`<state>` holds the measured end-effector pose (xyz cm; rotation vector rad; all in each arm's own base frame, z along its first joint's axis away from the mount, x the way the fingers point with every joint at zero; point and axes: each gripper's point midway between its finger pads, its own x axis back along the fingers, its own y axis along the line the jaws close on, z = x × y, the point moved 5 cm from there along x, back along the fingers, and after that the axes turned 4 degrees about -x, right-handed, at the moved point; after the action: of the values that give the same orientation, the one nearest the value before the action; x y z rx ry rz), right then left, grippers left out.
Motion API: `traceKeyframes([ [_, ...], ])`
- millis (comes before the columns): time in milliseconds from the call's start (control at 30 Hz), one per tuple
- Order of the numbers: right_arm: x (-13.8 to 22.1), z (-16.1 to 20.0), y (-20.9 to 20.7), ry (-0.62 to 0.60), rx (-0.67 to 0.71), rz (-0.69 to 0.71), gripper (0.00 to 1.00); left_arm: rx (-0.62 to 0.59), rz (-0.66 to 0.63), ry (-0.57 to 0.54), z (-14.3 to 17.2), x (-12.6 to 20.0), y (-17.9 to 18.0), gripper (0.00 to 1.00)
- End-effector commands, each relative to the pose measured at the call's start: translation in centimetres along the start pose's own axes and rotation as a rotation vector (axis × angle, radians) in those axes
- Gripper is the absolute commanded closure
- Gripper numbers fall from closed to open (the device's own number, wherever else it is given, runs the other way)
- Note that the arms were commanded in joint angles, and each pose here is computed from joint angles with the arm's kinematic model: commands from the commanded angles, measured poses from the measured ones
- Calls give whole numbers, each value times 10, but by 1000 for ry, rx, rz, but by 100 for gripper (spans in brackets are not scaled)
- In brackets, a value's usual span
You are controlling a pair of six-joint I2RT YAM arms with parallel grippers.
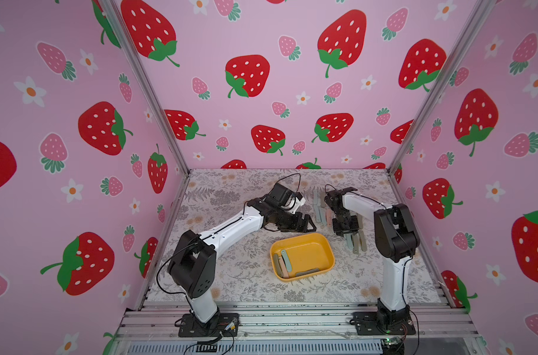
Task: Take the fruit knife out of the storage box
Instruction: Place the fruit knife at the center of the board, then pick up the fruit knife from the storage box.
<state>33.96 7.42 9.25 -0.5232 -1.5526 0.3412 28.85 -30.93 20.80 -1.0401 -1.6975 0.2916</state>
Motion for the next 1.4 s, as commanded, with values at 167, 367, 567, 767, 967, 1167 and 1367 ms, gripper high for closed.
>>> traceKeyframes([
  [167,78,0,-17,-149,-65,-146,49,-40,-2,-56,-6,31,-12,11],
  [367,129,33,23,-230,8,-285,49,-27,-66,-95,13,62,-5,11],
  [567,156,71,77,-254,98,-422,49,18,-150,-156,53,97,1,11],
  [767,166,102,125,-264,212,-490,49,86,-230,-232,104,131,7,10],
  [967,156,121,159,-233,278,-485,49,165,-266,-291,151,153,12,10],
  [1167,138,125,177,-212,324,-442,49,207,-283,-328,175,167,13,10],
  [1367,122,131,190,-186,373,-424,49,214,-293,-317,179,169,14,10],
])
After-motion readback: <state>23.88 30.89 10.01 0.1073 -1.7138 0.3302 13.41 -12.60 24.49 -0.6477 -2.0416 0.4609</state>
